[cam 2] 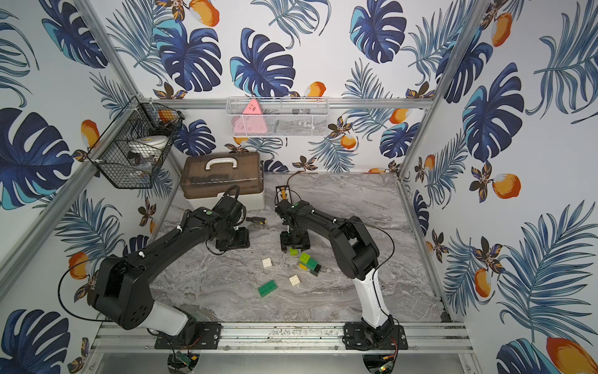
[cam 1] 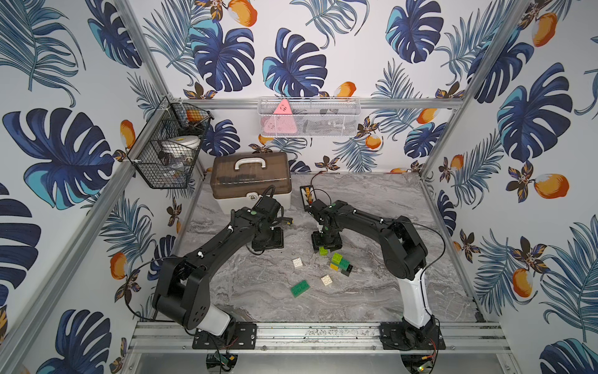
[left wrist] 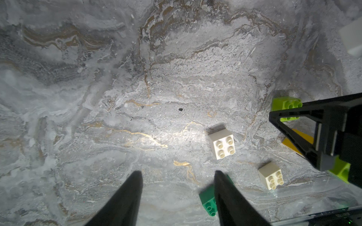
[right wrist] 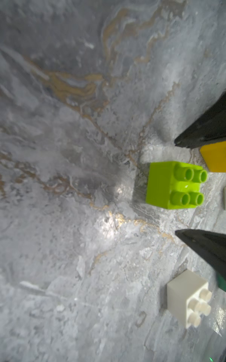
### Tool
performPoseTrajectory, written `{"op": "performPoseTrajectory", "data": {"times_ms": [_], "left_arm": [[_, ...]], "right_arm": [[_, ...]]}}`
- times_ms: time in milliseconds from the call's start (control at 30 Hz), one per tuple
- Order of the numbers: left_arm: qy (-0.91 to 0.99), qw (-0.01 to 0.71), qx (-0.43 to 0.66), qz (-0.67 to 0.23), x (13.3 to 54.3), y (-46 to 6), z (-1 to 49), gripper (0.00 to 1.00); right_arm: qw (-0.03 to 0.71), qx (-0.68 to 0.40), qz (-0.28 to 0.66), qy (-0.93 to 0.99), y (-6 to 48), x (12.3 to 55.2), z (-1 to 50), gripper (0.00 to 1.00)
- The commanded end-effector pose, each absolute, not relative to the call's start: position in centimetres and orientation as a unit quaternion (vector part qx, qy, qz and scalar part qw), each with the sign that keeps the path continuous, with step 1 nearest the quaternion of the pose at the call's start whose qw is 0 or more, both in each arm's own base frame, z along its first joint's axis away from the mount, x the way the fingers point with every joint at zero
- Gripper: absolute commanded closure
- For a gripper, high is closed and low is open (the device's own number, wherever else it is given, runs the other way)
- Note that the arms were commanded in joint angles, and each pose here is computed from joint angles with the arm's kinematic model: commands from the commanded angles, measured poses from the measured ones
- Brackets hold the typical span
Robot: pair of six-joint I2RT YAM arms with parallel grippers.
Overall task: Assemble a giraffe with lego
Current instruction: Pick up the lego brick from the center of the board.
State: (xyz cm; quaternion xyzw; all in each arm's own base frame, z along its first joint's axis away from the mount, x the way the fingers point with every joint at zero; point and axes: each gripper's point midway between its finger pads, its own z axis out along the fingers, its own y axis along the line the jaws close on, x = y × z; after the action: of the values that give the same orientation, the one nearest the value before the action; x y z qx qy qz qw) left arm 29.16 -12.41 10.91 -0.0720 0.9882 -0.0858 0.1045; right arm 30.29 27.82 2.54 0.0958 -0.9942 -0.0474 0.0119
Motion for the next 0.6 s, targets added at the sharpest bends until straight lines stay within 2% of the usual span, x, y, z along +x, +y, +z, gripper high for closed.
{"op": "performPoseTrajectory", "data": {"times_ms": [0, 200, 567], "left_arm": [[0.988, 0.109, -0.068, -0.084, 29.14, -12.24, 11.13, 0.36], [0.988, 0.109, -0.074, -0.082, 29.11, -12.14, 11.23, 0.37], [0.988, 0.104, -0.076, -0.085, 28.76, -12.15, 11.00, 0.37]], "right_arm": [[0.018, 0.107, -0.045, -0.993, 27.83, 30.05, 2.18, 0.43], [0.013, 0.117, -0.036, -0.992, 27.55, 30.23, 1.88, 0.50], [-0.009, 0.128, -0.024, -0.991, 27.01, 30.69, 1.99, 0.55]]}}
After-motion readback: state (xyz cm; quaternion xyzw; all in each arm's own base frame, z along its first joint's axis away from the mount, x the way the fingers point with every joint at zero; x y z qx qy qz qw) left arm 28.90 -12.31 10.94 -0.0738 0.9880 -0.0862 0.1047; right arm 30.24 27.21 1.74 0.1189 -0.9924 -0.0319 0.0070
